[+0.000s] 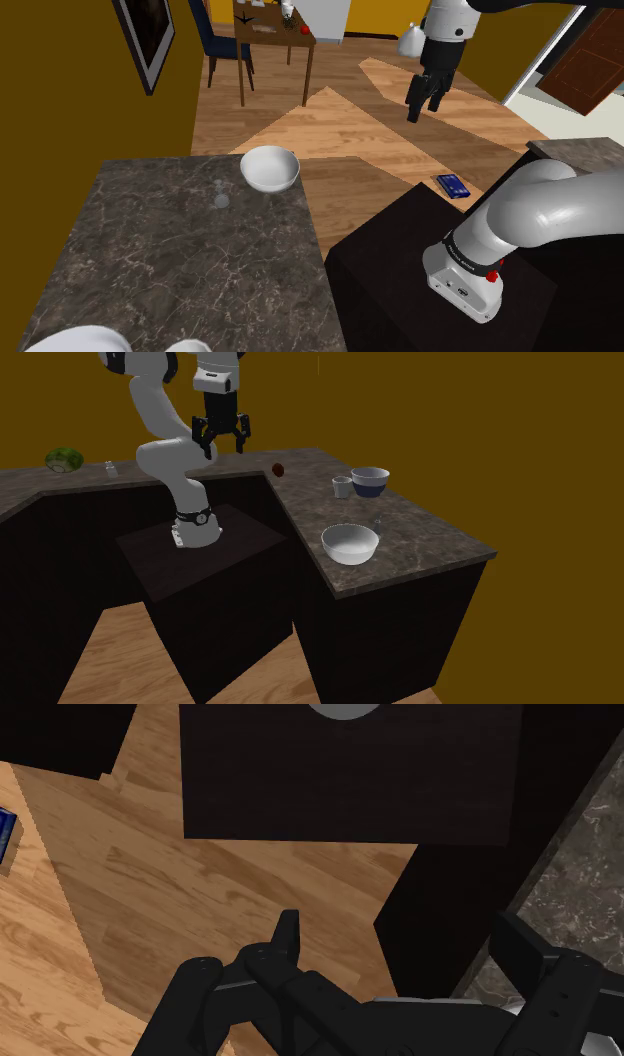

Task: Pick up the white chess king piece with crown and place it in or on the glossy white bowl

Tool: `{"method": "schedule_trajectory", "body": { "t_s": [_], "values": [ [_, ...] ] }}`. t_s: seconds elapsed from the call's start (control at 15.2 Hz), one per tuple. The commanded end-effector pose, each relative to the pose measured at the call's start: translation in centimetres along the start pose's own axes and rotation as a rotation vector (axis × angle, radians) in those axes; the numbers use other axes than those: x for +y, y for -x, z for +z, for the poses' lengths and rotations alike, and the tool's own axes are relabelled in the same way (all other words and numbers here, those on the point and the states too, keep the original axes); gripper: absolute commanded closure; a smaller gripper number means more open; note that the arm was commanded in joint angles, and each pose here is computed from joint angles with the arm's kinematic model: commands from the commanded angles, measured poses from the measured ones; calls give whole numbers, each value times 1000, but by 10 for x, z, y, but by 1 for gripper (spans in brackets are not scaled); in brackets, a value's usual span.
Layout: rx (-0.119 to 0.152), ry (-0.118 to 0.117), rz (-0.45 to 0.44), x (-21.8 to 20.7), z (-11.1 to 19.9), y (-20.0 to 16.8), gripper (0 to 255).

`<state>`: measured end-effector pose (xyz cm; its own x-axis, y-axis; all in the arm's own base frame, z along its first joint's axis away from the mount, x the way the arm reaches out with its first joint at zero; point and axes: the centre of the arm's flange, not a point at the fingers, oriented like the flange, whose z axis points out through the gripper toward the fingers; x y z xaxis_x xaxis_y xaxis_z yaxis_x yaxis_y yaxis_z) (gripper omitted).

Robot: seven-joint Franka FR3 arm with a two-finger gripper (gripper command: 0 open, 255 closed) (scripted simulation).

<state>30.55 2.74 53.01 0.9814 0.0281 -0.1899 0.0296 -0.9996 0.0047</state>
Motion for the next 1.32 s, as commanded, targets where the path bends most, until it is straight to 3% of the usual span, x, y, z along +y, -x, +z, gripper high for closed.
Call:
{"method": "schedule_trajectory", "body": {
  "t_s": [0.0,1.25],
  "values": [
    [0,0,0,0,0,0,0],
    [89,6,2,-192,85,-125,0]
  ]
}}
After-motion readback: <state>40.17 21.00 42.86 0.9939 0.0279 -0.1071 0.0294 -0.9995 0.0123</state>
